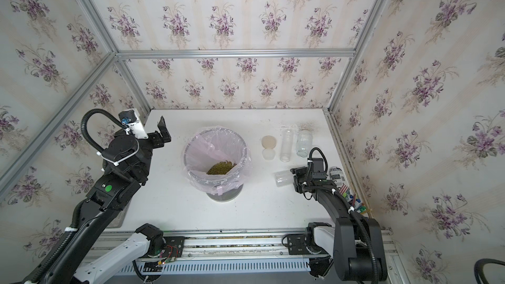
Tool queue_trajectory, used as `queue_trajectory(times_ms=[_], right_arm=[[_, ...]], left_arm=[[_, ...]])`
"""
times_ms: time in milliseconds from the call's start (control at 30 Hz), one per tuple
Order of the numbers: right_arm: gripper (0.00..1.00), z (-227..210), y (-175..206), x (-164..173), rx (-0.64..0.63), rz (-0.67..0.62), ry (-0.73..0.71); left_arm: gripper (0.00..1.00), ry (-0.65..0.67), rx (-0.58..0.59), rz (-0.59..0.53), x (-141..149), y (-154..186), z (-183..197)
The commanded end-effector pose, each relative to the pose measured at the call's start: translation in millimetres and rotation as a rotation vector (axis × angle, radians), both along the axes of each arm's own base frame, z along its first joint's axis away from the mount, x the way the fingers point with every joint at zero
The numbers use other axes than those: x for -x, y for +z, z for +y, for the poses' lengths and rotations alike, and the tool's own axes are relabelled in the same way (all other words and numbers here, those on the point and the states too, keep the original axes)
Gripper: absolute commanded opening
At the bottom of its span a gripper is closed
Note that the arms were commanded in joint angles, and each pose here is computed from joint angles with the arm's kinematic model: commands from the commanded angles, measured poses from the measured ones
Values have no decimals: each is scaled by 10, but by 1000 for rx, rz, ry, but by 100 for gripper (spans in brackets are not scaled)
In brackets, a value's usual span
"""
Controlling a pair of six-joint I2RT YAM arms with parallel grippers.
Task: Empty moldy mung beans from jars
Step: Place the jar at the center of the board.
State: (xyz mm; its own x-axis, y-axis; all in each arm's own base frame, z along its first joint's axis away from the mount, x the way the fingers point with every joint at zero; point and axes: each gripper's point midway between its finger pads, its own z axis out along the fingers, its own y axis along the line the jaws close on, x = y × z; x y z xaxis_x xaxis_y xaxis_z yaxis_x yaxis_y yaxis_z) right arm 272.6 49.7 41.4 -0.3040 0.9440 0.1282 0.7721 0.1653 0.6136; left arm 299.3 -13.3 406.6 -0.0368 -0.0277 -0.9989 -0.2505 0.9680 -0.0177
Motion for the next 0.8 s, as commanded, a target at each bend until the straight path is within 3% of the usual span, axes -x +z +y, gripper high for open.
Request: queue_trajectory(times_ms=[0,400,533,767], right_arm=[[43,-21,52,-126,-34,-42,-64],[43,-68,247,-169,19,-76,-46],[42,-55,628,-309,115,-148,29],[43,-135,1733,-778,447,-406,125]], left_arm=[[100,2,26,-29,4,60,5],[100,12,19,-23,0,41,21],[100,11,24,-22,-9,34,18],[100,18,32,-20,-21,19,37]])
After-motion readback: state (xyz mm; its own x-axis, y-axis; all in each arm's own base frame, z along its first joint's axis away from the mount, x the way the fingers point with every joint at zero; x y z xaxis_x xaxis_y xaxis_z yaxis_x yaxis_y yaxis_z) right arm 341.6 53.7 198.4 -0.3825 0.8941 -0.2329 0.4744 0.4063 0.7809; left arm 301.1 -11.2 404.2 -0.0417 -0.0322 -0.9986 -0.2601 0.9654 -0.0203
